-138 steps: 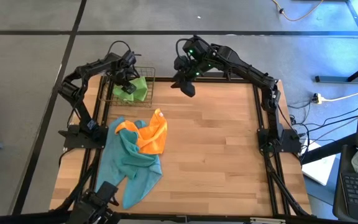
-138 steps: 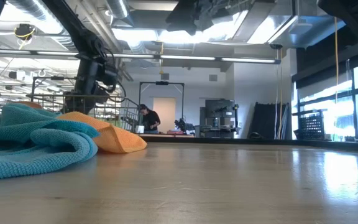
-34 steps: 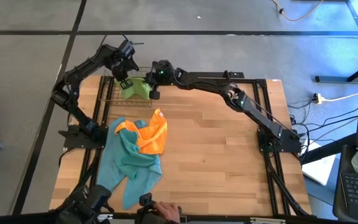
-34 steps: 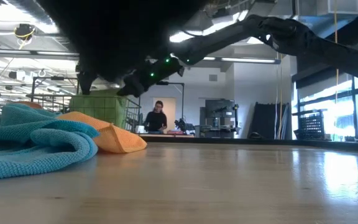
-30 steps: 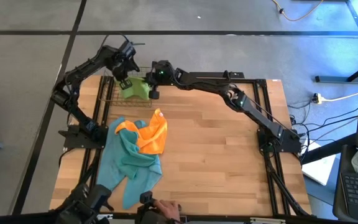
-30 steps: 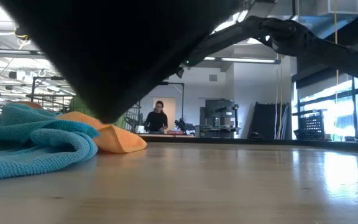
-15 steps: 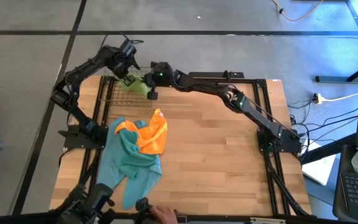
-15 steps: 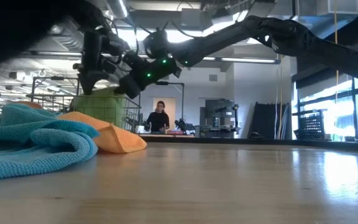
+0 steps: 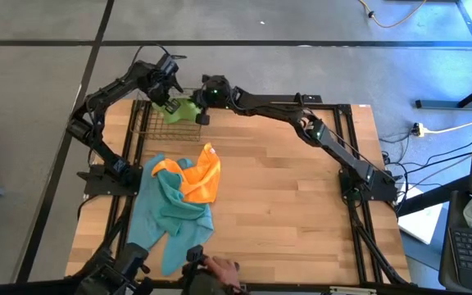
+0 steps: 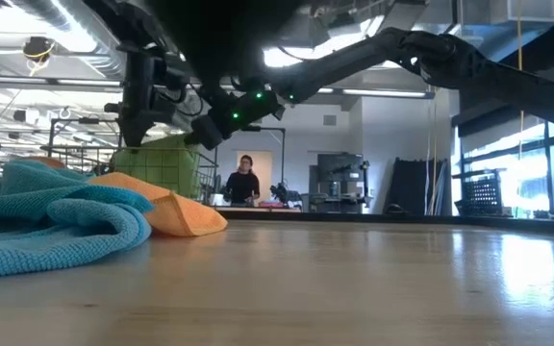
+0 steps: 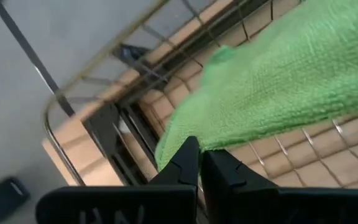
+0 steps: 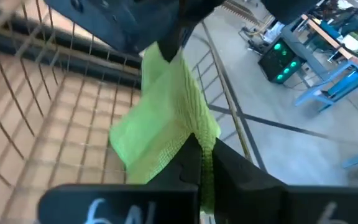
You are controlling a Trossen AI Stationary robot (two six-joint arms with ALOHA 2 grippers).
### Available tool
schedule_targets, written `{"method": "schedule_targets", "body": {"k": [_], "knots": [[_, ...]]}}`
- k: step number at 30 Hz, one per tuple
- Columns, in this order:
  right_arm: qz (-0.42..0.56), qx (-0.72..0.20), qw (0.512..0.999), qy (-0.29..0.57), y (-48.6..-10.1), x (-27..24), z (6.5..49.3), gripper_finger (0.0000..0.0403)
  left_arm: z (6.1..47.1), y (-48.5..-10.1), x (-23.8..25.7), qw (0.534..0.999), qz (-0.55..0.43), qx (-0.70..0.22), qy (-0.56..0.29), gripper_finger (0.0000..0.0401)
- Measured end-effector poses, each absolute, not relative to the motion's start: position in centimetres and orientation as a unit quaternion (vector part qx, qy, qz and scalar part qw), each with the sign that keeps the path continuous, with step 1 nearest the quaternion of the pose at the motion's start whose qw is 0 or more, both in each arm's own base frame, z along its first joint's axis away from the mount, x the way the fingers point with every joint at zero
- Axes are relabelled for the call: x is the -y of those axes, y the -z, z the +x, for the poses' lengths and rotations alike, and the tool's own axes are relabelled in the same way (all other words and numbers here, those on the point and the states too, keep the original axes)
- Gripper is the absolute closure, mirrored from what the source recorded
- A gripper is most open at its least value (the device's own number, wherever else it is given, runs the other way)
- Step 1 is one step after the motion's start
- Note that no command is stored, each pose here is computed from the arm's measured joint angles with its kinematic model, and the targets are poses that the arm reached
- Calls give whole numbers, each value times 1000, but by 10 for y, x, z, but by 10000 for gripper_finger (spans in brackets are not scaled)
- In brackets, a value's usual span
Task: Fold microfiber towels
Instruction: Put the folded green microfiber cloth into the wire basket
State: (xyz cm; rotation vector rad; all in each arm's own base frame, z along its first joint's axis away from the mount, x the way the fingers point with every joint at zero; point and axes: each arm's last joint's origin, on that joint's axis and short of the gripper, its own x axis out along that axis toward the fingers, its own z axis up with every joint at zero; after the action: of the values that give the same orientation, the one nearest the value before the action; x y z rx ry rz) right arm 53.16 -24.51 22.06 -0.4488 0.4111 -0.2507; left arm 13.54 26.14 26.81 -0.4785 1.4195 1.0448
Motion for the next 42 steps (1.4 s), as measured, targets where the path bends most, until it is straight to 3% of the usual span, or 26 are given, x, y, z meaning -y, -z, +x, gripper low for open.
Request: {"method": "schedule_targets", "body": {"k": [13, 29, 36, 42], "knots": [[-251, -222, 931, 145, -221, 278, 514, 386, 141, -272, -284, 641, -134, -551, -518, 401], [-257, -201, 935, 139, -223, 281, 514, 392, 140, -274, -289, 647, -112, -542, -524, 401], [-269, -215, 935, 86, -203, 267, 521, 387, 132, -232, -271, 625, -144, -612, -463, 401], [-265, -220, 936, 68, -191, 268, 518, 393, 129, -215, -265, 598, -142, -623, -484, 401]]}}
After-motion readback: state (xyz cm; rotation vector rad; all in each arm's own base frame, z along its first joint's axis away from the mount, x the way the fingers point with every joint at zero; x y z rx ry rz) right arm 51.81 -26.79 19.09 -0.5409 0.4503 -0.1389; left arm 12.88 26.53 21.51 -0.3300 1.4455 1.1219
